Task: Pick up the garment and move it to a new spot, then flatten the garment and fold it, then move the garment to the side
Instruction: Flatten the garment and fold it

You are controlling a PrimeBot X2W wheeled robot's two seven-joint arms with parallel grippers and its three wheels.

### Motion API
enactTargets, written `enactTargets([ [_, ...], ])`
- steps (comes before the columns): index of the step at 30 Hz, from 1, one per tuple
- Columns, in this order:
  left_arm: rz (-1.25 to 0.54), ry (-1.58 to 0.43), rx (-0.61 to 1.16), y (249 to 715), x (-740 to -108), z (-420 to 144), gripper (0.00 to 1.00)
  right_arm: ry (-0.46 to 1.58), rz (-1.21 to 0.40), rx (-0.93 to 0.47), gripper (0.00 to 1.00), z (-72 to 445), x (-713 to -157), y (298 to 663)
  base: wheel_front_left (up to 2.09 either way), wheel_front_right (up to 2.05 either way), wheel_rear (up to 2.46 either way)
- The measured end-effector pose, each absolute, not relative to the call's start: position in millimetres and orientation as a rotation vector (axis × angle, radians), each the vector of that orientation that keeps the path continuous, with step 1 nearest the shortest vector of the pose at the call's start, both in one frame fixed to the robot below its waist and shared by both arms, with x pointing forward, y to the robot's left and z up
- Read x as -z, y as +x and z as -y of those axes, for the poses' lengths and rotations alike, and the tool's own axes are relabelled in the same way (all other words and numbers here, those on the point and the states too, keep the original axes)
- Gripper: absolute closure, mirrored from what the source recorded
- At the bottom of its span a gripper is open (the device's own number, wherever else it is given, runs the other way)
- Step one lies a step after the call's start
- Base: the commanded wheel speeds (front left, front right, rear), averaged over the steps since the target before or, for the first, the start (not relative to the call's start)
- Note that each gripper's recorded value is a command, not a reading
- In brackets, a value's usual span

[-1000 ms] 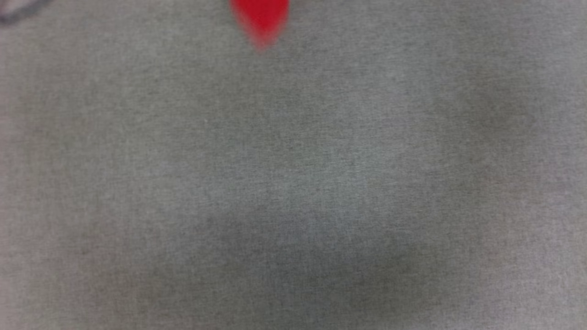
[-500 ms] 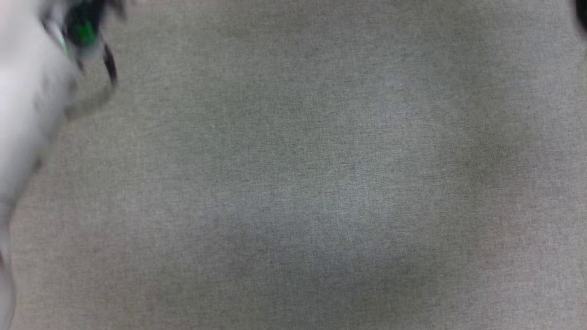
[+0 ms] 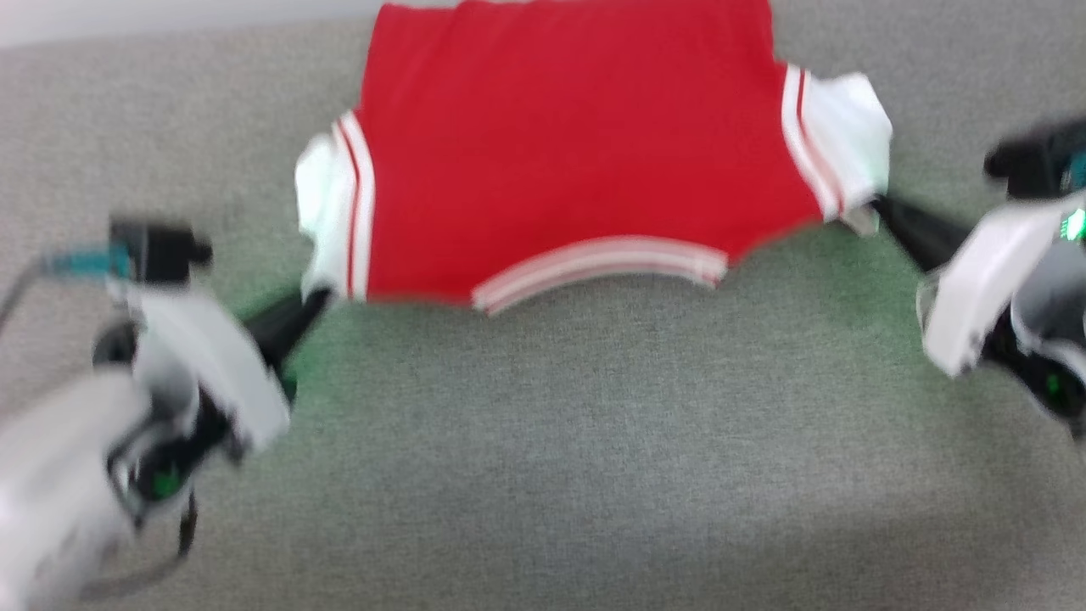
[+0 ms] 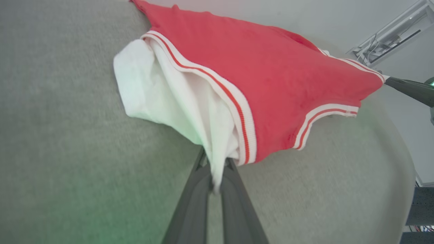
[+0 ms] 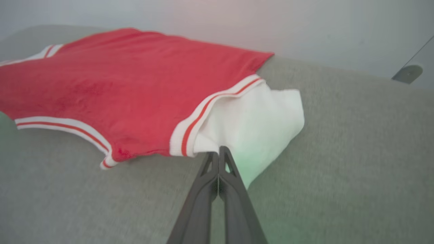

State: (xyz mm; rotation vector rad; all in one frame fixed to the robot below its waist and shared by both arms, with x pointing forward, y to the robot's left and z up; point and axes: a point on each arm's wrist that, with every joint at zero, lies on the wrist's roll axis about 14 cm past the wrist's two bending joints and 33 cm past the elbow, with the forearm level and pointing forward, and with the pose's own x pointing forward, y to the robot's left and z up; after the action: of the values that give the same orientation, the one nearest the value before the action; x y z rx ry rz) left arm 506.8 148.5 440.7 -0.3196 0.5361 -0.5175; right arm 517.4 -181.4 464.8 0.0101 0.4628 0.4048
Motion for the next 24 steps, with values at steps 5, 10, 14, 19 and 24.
enactTargets([
  [5, -0.59, -0.332, 0.548, 455.2, -435.2, -155.3, 1.0, -0.008, -0.576, -0.453, 1.0, 184.7, -456.6, 468.0, 0.0, 0.0, 0.0],
  [10, -0.647, -0.343, 0.569, 408.9, -429.2, -160.1, 1.0, -0.01, -0.686, -0.495, 1.0, 184.0, -447.9, 418.2, 0.0, 0.0, 0.0],
  [14, -0.695, -0.367, 0.586, 379.1, -427.2, -161.0, 1.0, -0.006, -0.741, -0.492, 1.0, 187.9, -443.9, 389.3, 0.0, 0.0, 0.0],
  [19, -0.757, -0.392, 0.56, 353.4, -420.4, -167.8, 1.0, 0.002, -0.819, -0.493, 1.0, 185.2, -433.3, 356.2, 0.0, 0.0, 0.0],
  [24, -0.8, -0.434, 0.57, 333.8, -417.6, -160.3, 1.0, 0.021, -0.858, -0.486, 1.0, 181.2, -432.3, 334.4, 0.0, 0.0, 0.0],
])
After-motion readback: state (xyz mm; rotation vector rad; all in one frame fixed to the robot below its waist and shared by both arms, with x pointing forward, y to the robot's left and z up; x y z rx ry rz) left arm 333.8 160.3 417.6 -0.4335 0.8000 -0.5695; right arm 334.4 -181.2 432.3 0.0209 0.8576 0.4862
